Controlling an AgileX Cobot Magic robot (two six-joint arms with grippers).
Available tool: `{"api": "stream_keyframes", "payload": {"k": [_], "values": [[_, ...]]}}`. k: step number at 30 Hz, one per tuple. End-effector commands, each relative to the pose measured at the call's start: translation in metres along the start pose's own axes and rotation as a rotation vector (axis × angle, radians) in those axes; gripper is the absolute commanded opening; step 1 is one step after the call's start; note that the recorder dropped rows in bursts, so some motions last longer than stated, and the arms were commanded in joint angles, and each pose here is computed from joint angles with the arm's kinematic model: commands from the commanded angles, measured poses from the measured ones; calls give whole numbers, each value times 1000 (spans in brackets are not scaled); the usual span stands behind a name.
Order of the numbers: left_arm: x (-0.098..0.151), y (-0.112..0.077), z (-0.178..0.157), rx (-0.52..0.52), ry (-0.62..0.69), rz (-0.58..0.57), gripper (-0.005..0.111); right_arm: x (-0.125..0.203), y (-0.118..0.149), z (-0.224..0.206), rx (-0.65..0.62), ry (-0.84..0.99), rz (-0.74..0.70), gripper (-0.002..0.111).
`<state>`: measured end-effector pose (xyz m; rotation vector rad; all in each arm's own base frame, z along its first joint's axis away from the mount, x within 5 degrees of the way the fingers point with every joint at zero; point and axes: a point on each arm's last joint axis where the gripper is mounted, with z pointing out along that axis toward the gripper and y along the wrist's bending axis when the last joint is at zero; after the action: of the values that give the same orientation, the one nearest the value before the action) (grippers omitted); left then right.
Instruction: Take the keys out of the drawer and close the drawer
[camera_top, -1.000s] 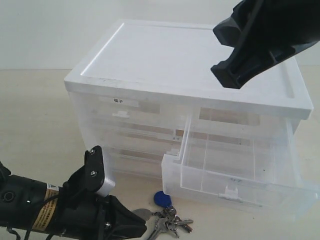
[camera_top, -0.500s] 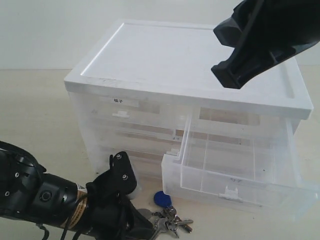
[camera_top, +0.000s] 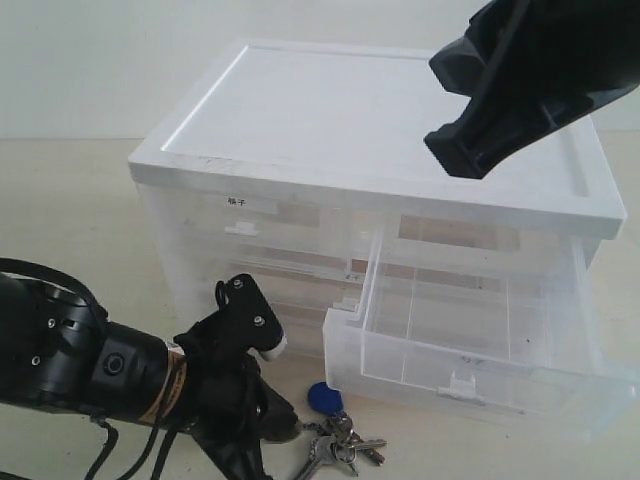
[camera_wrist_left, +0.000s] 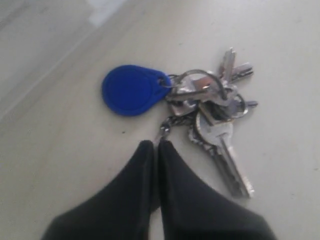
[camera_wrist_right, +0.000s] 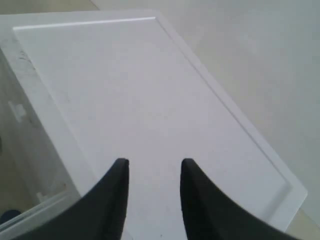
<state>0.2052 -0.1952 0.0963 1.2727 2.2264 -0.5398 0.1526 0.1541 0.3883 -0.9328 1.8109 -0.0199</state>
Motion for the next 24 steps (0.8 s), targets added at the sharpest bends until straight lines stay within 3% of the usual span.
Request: {"api": "stream_keyframes", "payload": {"k": [1,4,6,8,9,13,16,19,24], "values": [[-9,4,-13,-85,-5,-36,5,1,-4,-3,16,-2,8,31],[-15,-6,-21,-26,-63,-13,5,1,-4,-3,16,-2,8,31],[-18,-24,-24,106,-102,49,5,1,-4,-3,16,-2,8,31],[-18,-41,-23,203,-88,66,5,1,-4,-3,16,-2,8,31],[-16,-47,-20,204,-46,86,5,1,-4,-3,16,-2,8,31],[-11,-57,0,50,100,142,5,1,-4,-3,16,-2,8,31],[-16,-58,9,43,106,138,5,0,-4,-3,16,-3,11,31],[-15,-54,19,18,132,125,5,0,-4,-3,15,-2,12,31],[-11,-36,27,-165,196,80,5,1,-4,-3,11,-1,21,31]]}}
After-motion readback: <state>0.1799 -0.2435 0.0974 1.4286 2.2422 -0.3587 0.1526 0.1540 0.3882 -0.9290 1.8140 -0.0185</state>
